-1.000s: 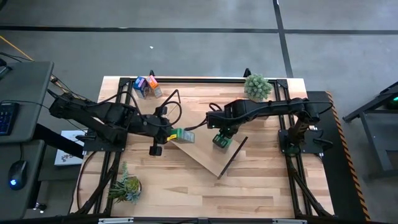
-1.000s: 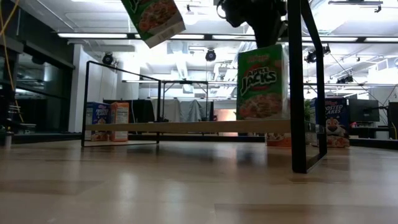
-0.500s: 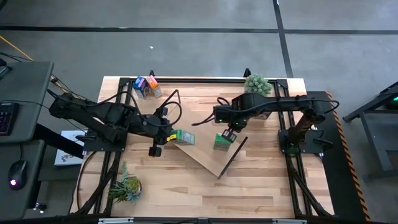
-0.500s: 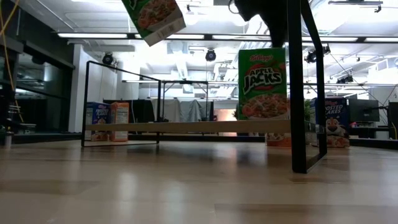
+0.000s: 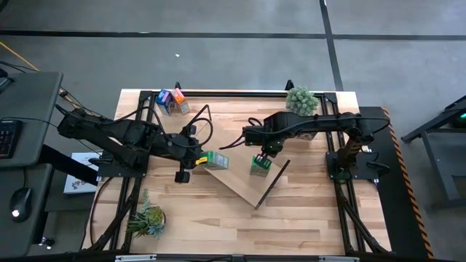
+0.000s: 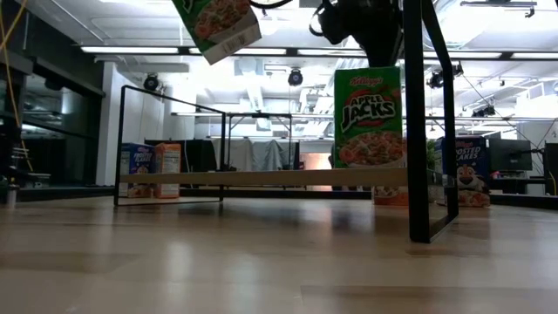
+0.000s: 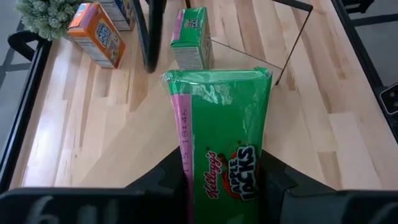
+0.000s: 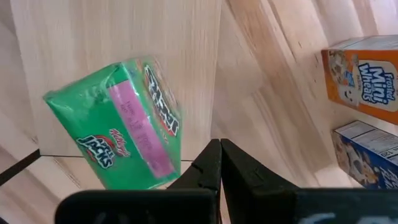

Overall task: Stack cereal on shelf
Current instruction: Put the top green cereal box on the shelf

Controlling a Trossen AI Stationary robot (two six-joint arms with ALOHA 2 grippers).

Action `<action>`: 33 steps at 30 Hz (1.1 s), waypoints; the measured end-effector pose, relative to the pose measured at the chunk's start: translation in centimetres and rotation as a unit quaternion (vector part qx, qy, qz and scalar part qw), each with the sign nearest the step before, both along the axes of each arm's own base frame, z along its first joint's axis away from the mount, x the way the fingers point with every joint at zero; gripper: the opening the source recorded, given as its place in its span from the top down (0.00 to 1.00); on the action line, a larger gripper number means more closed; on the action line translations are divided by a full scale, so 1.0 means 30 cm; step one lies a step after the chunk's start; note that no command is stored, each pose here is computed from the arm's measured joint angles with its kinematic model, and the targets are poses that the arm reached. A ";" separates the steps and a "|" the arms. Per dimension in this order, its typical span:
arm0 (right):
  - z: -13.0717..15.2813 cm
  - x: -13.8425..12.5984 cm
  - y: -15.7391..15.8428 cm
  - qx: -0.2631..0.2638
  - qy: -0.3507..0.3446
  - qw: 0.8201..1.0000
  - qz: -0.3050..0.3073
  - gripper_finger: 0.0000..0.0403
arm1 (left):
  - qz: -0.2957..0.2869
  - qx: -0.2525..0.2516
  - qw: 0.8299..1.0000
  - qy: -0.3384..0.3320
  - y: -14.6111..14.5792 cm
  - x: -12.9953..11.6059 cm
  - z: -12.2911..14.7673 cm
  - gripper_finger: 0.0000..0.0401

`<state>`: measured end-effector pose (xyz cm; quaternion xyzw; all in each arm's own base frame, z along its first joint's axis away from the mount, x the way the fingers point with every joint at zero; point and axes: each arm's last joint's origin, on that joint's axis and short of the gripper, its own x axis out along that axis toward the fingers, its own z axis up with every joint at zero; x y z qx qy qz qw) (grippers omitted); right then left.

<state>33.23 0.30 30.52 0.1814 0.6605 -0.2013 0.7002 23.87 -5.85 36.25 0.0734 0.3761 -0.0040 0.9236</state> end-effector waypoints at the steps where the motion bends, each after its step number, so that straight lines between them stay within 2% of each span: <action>1: -0.003 0.004 0.001 0.005 -0.001 1.000 -0.002 1.00 | 0.000 0.000 1.000 0.001 0.000 0.000 0.000 0.74; 16: -0.014 0.005 0.011 0.042 0.012 0.998 -0.043 1.00 | 0.017 -0.018 1.000 0.000 -0.001 -0.001 0.000 0.74; 33: -0.013 0.004 0.042 0.060 0.014 0.997 -0.054 1.00 | 0.017 -0.018 1.000 0.000 -0.001 -0.001 0.000 0.74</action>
